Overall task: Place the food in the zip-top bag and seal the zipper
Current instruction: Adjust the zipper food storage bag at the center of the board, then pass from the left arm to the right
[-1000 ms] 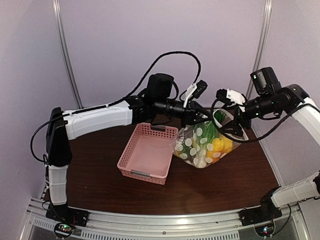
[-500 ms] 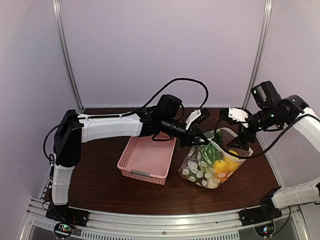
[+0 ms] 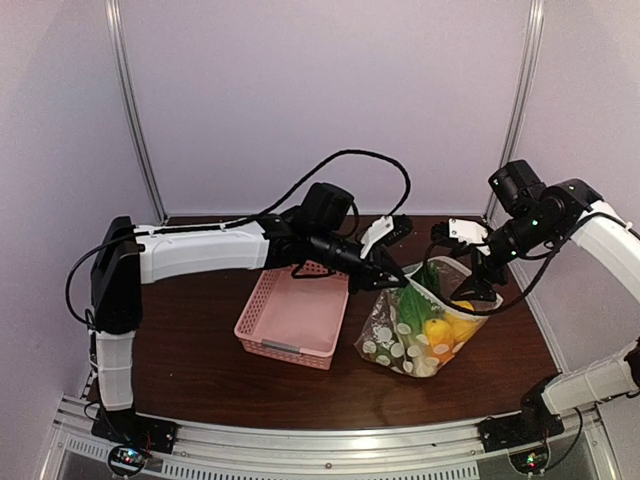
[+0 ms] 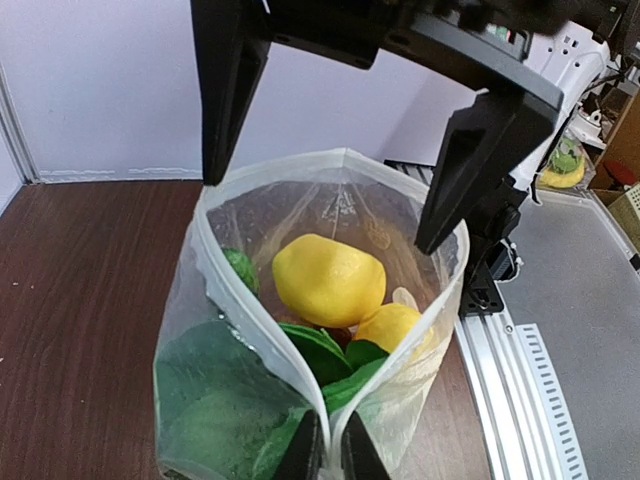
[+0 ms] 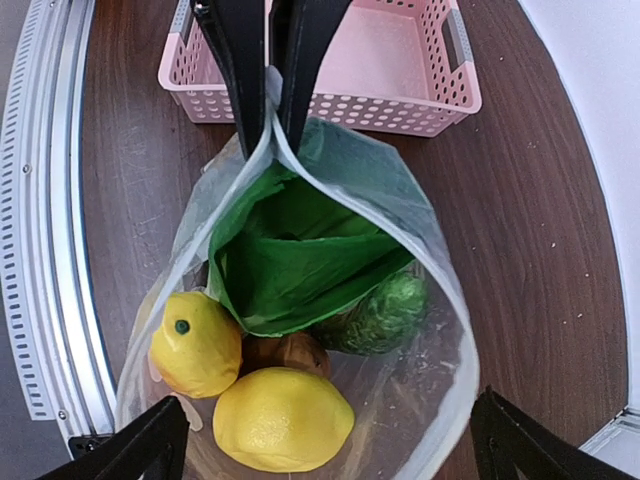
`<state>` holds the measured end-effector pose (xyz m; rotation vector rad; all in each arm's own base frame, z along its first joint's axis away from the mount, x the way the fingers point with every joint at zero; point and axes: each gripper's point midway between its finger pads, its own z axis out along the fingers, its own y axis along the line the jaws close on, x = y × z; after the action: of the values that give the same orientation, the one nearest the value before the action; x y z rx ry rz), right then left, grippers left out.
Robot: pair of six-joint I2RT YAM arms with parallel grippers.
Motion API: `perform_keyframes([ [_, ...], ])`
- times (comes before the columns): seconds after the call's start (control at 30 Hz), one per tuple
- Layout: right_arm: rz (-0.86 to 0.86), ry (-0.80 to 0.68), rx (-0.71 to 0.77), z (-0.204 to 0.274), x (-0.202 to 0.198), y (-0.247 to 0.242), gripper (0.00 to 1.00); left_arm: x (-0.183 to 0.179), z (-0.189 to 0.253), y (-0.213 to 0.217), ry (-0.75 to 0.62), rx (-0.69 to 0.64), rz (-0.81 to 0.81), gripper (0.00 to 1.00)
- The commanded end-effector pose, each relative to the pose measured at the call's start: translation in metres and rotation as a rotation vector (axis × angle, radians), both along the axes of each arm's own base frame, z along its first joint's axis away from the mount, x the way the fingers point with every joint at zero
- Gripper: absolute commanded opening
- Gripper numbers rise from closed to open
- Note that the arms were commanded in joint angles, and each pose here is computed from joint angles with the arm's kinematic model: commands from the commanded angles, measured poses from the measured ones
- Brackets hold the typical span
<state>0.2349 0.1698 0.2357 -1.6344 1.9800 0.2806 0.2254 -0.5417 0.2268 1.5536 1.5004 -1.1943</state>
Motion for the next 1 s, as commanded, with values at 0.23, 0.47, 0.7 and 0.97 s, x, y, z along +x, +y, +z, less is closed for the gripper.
perform_keyframes([
  [0.23, 0.05, -0.022, 0.199, 0.063, -0.002, 0.033, 0.87, 0.004, 0.049, 0.005, -0.038, -0.109, 0.043, 0.07],
  [0.47, 0.156, 0.045, 0.227, 0.045, -0.008, 0.066, 0.8, 0.001, 0.065, 0.004, 0.003, -0.133, 0.042, 0.06],
  [0.7, 0.202, 0.03, 0.205, 0.033, -0.003, 0.084, 0.81, -0.007, 0.076, 0.006, 0.019, -0.163, -0.002, 0.07],
  [0.97, 0.198, -0.005, 0.148, 0.01, 0.001, 0.082, 0.69, -0.007, 0.083, 0.01, 0.037, -0.19, 0.006, 0.07],
])
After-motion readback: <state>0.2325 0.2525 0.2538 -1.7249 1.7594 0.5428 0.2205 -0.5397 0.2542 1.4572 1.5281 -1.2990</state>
